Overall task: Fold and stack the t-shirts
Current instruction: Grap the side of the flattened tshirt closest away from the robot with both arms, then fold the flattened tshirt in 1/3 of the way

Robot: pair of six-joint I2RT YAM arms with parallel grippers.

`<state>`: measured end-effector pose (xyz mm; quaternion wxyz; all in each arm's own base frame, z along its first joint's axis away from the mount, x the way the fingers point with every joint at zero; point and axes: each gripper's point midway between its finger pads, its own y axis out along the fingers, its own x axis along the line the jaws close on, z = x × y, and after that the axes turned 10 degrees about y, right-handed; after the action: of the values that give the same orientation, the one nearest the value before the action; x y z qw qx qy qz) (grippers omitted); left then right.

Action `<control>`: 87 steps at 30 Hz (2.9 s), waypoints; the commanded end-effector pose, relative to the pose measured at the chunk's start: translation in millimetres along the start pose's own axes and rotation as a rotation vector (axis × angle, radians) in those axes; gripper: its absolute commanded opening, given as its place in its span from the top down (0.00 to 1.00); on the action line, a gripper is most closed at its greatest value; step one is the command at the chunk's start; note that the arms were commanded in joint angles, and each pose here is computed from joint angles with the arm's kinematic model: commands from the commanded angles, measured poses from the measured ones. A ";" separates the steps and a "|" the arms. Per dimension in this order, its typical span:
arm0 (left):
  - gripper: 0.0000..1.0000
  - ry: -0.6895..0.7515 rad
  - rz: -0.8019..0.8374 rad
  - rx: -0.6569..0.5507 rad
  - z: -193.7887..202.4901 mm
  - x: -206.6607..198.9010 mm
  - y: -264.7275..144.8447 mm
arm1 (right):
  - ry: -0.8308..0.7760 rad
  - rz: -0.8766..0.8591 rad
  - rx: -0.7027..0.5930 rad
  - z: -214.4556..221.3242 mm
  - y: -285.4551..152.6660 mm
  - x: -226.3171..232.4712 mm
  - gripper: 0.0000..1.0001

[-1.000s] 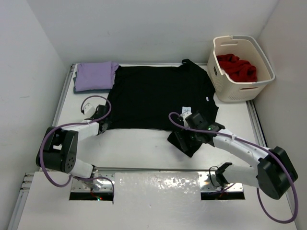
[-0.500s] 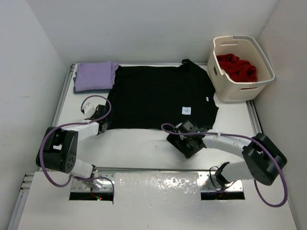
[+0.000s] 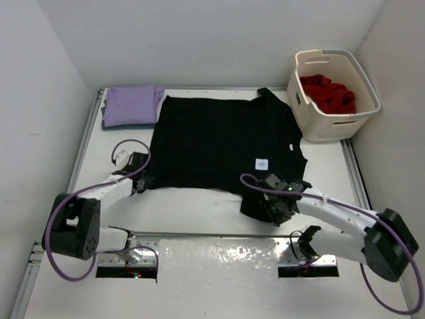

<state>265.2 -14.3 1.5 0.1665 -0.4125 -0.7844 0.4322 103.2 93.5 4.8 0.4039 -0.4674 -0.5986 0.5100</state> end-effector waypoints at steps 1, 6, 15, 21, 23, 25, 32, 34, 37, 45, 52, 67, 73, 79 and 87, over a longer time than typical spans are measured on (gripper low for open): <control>1.00 0.004 -0.034 0.073 21.0 21.1 -12.1 | 0.063 0.068 0.130 38.1 -23.9 -17.0 1.00; 1.00 -0.008 -0.069 0.110 34.9 41.1 -27.7 | 0.093 0.037 0.142 52.7 -33.9 -17.3 1.00; 1.00 -0.056 0.157 0.003 -4.3 -4.5 -50.9 | 0.035 0.031 -0.097 -20.5 -47.9 -7.6 1.00; 1.00 -0.089 0.255 -0.030 -24.0 -37.0 -49.3 | 0.144 -0.064 -0.267 -83.2 -61.2 -6.3 1.00; 1.00 -0.099 0.273 -0.055 -38.6 -48.3 -51.7 | 0.188 -0.081 -0.291 -95.4 -63.5 -12.8 1.00; 1.00 -0.102 0.265 -0.069 -48.2 -55.2 -48.5 | 0.216 -0.060 -0.333 -113.1 -72.2 -22.3 1.00; 1.00 -0.123 0.249 -0.159 -100.0 -88.3 -40.9 | 0.311 -0.016 -0.412 -157.6 -87.3 -58.8 1.00; 1.00 -0.123 0.244 -0.172 -108.4 -93.4 -39.1 | 0.348 0.008 -0.413 -167.4 -89.7 -72.4 1.00; 1.00 -0.129 0.211 -0.197 -125.4 -100.1 -32.9 | 0.367 -0.010 -0.446 -188.4 -93.0 -80.8 1.00; 1.00 -0.129 0.171 -0.243 -157.2 -117.4 -16.2 | 0.434 0.043 -0.446 -214.9 -82.5 -113.1 1.00; 1.00 -0.146 0.100 -0.229 -157.9 -111.8 6.4 | 0.467 0.051 -0.460 -238.9 -74.3 -131.5 1.00; 1.00 -0.098 0.078 -0.176 -156.1 -130.3 46.0 | 0.256 0.041 -0.443 -304.7 -43.0 -150.2 1.00; 1.00 -0.112 0.038 -0.163 -152.3 -126.6 54.9 | 0.134 0.028 -0.386 -325.4 -23.5 -154.0 1.00; 0.46 -0.114 -0.029 -0.165 -151.3 -112.8 53.5 | 0.167 0.110 -0.347 -336.6 -11.2 -171.5 0.76; 0.02 -0.097 0.101 -0.232 -172.2 -124.3 9.9 | 0.121 -0.025 -0.440 -329.7 -38.3 -123.3 0.33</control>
<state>440.7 -16.9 51.7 0.1151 -0.4081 -0.8154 0.3941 444.7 22.2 52.9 0.3651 -0.5748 -0.6277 0.3772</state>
